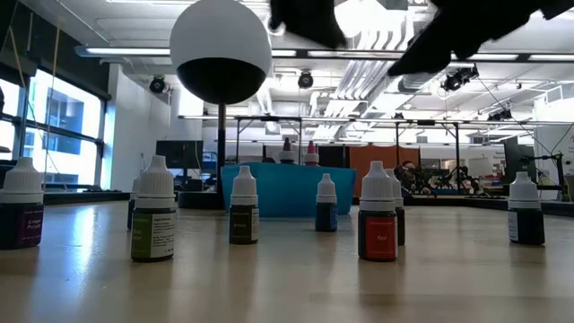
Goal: Pick & Place food coloring
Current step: Put the large blue food coloring bottle into the bin
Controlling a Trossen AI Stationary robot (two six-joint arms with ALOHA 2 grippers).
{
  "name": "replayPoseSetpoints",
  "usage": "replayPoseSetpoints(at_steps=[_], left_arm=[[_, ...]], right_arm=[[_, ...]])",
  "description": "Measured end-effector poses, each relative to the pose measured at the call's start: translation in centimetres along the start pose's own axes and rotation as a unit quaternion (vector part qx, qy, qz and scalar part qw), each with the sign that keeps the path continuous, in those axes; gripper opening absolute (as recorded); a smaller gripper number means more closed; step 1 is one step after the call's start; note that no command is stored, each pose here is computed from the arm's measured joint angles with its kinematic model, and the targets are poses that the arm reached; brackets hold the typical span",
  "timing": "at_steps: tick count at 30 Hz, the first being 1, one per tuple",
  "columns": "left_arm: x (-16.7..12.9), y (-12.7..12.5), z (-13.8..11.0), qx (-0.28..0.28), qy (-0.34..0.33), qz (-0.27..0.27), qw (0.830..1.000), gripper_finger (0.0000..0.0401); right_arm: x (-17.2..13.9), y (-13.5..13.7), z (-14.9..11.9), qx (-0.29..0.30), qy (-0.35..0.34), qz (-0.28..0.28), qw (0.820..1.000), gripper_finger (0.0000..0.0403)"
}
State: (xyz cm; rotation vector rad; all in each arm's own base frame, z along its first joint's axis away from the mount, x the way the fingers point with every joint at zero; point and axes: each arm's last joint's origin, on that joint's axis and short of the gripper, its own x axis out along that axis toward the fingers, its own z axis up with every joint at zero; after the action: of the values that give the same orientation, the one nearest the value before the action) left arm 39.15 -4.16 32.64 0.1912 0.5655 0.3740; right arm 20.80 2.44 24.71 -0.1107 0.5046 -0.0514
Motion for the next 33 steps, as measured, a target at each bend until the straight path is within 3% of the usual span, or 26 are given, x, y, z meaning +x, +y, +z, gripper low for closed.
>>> replayPoseSetpoints(at_steps=[4, 8, 11, 15, 17, 20, 26, 30, 33], left_arm=[[-5.7, -0.7, 3.8, 0.043, 0.021, -0.023, 0.999, 0.0159], [-12.3, -0.2, 6.2, 0.036, 0.037, -0.055, 0.997, 0.0136], [-15.3, 0.3, 6.0, 0.005, 0.08, -0.059, 0.995, 0.0119], [-18.1, 0.9, 4.5, -0.029, 0.138, 0.01, 0.99, 0.0089], [-18.7, 0.5, 4.4, -0.051, 0.121, -0.002, 0.991, 0.0072], [-21.4, 0.2, 3.0, -0.03, 0.128, -0.045, 0.99, 0.0049], [-21.5, -0.7, -2.8, -0.013, 0.153, 0.015, 0.988, 0.0021], [-21.2, 0.6, -8.3, -0.081, 0.189, 0.054, 0.977, 0.0019], [-20.8, 0.1, -11.8, -0.118, 0.185, 0.007, 0.976, 0.0018]], right_arm=[[2.3, 0.4, -0.9, -0.017, 0.041, -0.012, 0.999, 0.019], [5.0, 1.0, -1.7, -0.082, 0.059, -0.009, 0.995, 0.019], [6.6, 1.0, -2.2, -0.091, 0.062, -0.013, 0.994, 0.019], [7.6, 1.0, -1.9, -0.078, 0.071, -0.011, 0.994, 0.019], [7.7, 1.0, -1.3, -0.075, 0.064, -0.01, 0.995, 0.019], [7.6, 1.2, -0.3, -0.074, 0.048, 0.003, 0.996, 0.019], [7.4, 1.4, 1.0, -0.074, 0.026, 0.014, 0.997, 0.019], [7.4, 1.4, 0.9, -0.075, 0.032, 0.013, 0.997, 0.019], [7.4, 1.3, 0.8, -0.076, 0.036, 0.011, 0.996, 0.019]])
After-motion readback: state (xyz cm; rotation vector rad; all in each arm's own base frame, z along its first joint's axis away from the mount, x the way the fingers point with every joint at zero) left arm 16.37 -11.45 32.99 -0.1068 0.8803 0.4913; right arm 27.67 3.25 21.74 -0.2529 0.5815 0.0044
